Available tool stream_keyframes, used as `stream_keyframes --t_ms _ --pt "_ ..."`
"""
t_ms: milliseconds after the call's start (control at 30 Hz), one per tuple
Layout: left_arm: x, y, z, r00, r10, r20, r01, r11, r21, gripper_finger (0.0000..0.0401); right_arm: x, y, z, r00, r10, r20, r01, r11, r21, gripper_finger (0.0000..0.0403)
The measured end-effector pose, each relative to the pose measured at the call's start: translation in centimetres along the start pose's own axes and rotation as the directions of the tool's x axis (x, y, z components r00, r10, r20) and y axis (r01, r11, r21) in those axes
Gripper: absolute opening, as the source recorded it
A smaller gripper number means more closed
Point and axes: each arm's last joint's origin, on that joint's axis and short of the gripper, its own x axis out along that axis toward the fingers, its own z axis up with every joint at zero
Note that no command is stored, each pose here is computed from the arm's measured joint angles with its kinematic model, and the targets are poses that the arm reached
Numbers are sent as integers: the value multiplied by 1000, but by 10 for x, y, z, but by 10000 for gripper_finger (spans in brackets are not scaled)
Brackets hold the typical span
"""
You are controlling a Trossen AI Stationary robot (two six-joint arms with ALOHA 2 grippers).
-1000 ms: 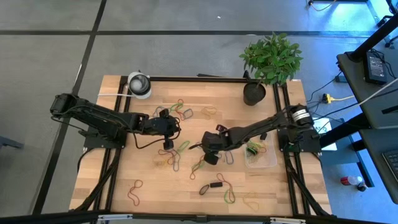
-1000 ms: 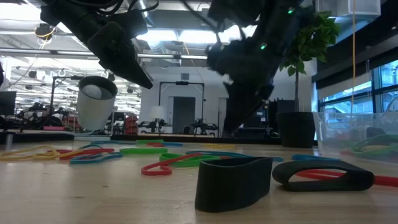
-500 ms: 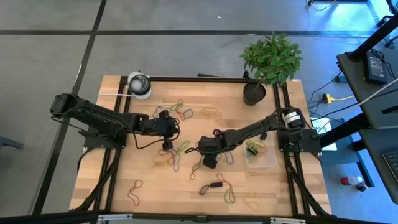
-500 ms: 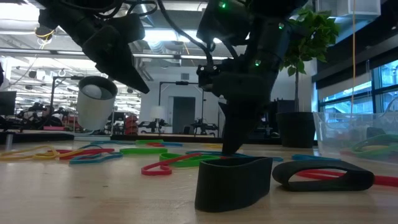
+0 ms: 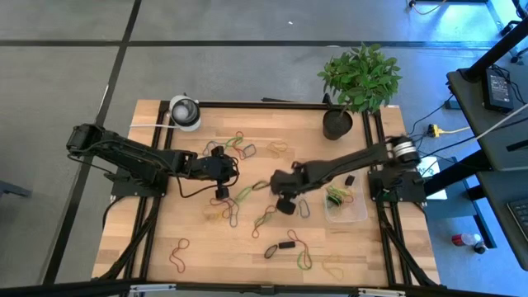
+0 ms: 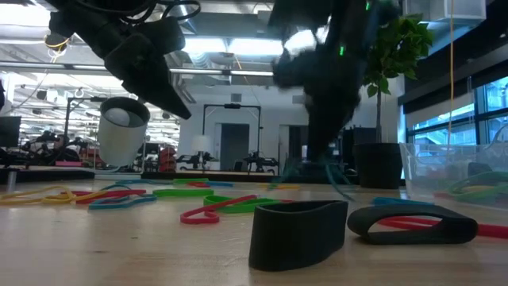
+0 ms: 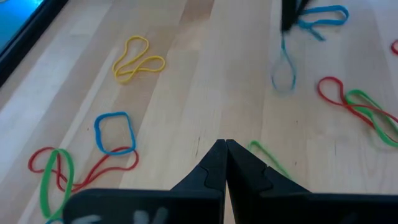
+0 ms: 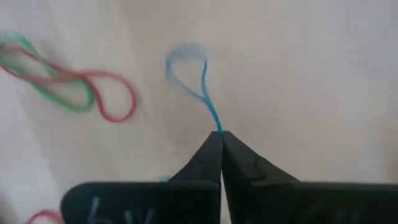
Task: Pick and place rubber bands into bin
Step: Put the blue rubber band into the transparent bin
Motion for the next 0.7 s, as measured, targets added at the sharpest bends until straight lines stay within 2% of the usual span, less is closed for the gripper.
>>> stream_keyframes --t_ms 200,367,500,700 --pt "0 0 3 1000 -5 25 5 1000 -16 2 -72 -18 -4 991 -41 128 36 998 42 2" --pt "0 -1 4 999 -8 42 9 1000 -22 2 -132 -36 -31 981 -104 166 81 987 142 1" --pt "0 -1 4 999 -8 43 9 1000 -21 3 -167 -49 -67 985 -151 83 125 958 258 1" --pt "0 -1 5 999 -2 46 3 1000 -13 3 -185 -56 -105 964 -249 -91 264 868 421 0"
